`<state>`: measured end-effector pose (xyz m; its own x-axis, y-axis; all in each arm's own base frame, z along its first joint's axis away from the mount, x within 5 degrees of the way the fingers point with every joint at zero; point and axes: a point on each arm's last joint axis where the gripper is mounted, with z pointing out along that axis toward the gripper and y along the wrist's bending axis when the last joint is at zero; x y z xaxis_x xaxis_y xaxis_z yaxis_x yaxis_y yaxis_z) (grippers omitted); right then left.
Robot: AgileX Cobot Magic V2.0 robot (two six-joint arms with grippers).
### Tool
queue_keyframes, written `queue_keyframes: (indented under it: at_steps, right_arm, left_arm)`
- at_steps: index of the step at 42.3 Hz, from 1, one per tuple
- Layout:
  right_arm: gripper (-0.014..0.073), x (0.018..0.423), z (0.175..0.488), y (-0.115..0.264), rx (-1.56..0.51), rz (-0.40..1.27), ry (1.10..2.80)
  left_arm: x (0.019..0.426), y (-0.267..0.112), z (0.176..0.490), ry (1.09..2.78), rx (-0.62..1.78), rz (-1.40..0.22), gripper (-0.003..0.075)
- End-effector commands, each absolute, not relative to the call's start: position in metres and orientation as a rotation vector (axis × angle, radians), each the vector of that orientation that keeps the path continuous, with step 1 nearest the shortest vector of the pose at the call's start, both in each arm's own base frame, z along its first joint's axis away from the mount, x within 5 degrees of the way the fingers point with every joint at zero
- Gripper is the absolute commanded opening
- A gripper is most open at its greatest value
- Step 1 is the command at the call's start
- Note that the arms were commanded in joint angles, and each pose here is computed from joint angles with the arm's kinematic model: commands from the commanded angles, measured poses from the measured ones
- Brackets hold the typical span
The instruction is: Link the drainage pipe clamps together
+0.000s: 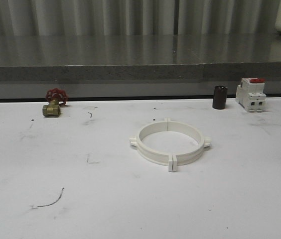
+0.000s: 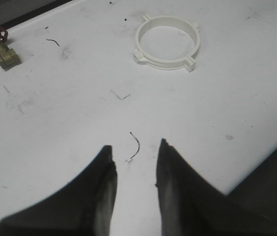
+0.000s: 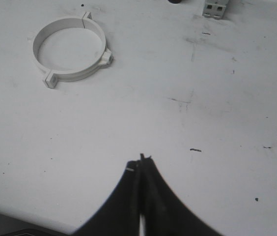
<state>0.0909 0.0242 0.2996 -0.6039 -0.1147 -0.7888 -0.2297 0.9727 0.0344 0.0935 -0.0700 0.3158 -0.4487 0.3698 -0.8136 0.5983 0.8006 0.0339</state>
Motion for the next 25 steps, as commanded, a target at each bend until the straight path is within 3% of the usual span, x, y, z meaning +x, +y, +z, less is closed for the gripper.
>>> queue_keyframes:
  at_steps: [1, 3, 18, 25]
  right_arm:
    - [-0.0119, 0.094, 0.313, 0.024, -0.235, 0.165, 2.129]
    - [-0.0119, 0.094, 0.313, 0.024, -0.235, 0.165, 2.129]
    - [-0.0119, 0.094, 0.313, 0.024, -0.235, 0.165, 2.129]
    - [-0.0119, 0.095, 0.313, 0.024, -0.235, 0.165, 2.133]
  left_arm:
    - [0.096, -0.072, 0.330, 2.003, 0.686, -0.357, 0.0019]
    - [0.096, -0.072, 0.330, 2.003, 0.686, -0.357, -0.0020]
    - [0.096, -0.073, 0.330, 2.001, 0.686, -0.358, -0.0020]
    - [0.097, -0.058, 0.329, 1.845, 0.649, -0.227, -0.0020]
